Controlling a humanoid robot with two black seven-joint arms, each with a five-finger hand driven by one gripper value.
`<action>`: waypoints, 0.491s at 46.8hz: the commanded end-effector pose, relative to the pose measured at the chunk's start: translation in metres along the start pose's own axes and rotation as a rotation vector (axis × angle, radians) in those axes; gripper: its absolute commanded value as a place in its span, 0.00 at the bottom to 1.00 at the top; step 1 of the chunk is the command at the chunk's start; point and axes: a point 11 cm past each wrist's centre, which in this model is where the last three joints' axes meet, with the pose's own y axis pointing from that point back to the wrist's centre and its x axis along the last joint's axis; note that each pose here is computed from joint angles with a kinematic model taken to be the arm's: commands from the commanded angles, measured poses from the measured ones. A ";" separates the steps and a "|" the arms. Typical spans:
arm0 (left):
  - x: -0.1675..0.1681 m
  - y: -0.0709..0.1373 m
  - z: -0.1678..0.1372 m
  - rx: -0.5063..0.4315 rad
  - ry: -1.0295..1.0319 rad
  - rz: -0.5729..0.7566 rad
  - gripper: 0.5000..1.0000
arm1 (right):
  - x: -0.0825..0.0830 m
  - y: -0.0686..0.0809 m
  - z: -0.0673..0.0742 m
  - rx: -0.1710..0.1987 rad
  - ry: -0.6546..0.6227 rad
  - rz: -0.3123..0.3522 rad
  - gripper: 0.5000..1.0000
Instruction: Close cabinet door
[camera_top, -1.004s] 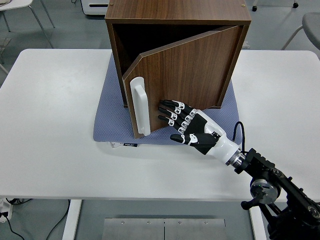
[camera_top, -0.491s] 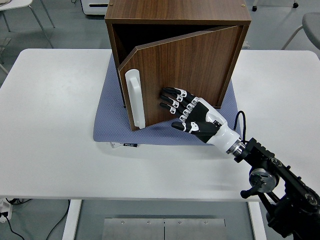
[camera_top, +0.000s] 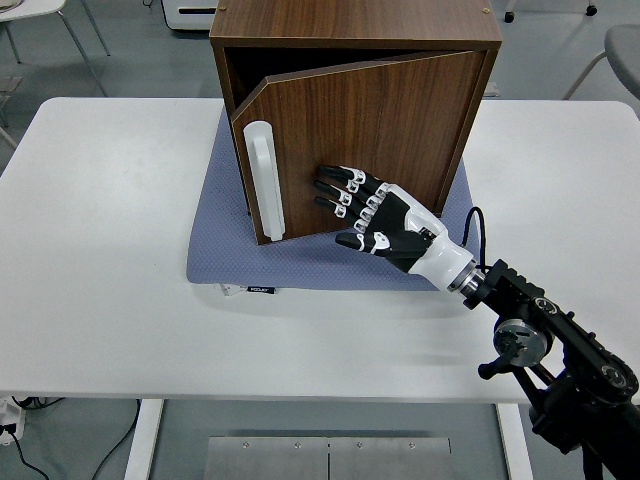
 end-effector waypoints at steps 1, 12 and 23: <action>0.000 0.000 0.000 0.000 0.000 0.001 1.00 | -0.004 -0.003 0.002 -0.011 0.002 -0.016 1.00; 0.000 0.000 0.000 0.000 0.000 0.000 1.00 | -0.005 -0.012 0.002 -0.033 0.020 -0.038 1.00; 0.000 0.000 0.000 0.000 0.000 0.000 1.00 | 0.001 -0.027 -0.016 -0.005 0.056 -0.042 1.00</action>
